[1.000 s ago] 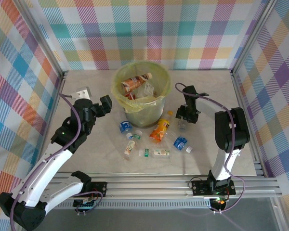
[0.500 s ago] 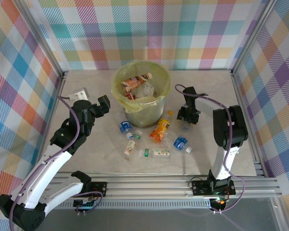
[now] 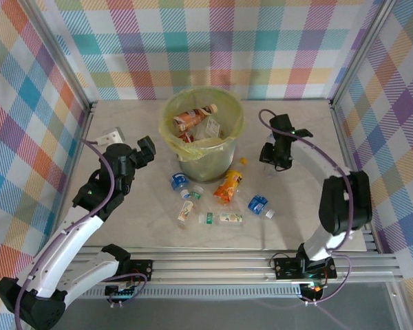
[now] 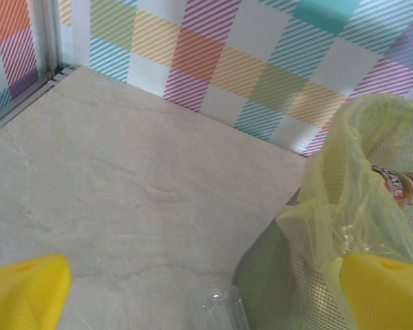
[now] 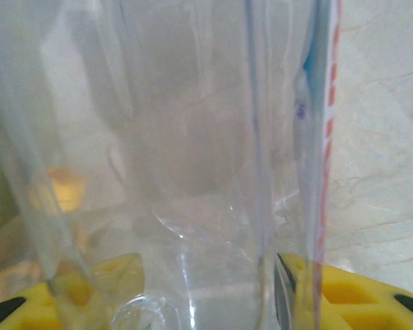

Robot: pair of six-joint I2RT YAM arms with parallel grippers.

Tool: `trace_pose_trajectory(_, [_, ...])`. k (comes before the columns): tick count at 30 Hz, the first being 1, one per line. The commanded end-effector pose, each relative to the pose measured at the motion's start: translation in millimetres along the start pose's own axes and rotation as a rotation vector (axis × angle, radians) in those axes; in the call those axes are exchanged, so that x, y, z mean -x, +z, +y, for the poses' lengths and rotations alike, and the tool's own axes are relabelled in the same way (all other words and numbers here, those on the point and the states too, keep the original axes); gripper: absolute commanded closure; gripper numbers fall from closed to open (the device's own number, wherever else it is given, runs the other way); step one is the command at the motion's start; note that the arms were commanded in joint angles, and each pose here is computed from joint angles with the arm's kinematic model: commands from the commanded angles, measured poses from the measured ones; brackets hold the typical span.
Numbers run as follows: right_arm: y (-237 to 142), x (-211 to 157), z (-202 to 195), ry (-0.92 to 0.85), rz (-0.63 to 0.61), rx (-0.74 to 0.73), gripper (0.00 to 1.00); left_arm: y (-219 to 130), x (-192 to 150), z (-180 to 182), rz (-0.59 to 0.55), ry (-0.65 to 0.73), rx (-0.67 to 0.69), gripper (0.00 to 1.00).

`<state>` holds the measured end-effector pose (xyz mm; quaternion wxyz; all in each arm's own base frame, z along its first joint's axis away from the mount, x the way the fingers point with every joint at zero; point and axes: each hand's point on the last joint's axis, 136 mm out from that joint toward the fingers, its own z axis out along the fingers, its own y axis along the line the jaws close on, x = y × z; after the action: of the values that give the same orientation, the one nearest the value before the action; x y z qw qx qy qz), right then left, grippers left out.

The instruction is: Put the plastic bottles in the bin

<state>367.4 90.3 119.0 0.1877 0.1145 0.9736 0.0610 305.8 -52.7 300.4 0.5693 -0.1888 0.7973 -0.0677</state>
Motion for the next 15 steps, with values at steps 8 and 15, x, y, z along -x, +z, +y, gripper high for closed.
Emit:
trace_pose_trajectory(8, [-119.0, 34.1, 46.9, -0.079, -0.212, 0.257, 0.52, 13.2, -24.8, 36.7, 0.053, -0.042, 0.186, 0.00])
trace_pose_trajectory(15, [-190.7, 47.6, 112.4, -0.215, -0.317, 0.481, 0.51, 22.6, -38.8, 40.7, 0.098, -0.055, 0.217, 0.00])
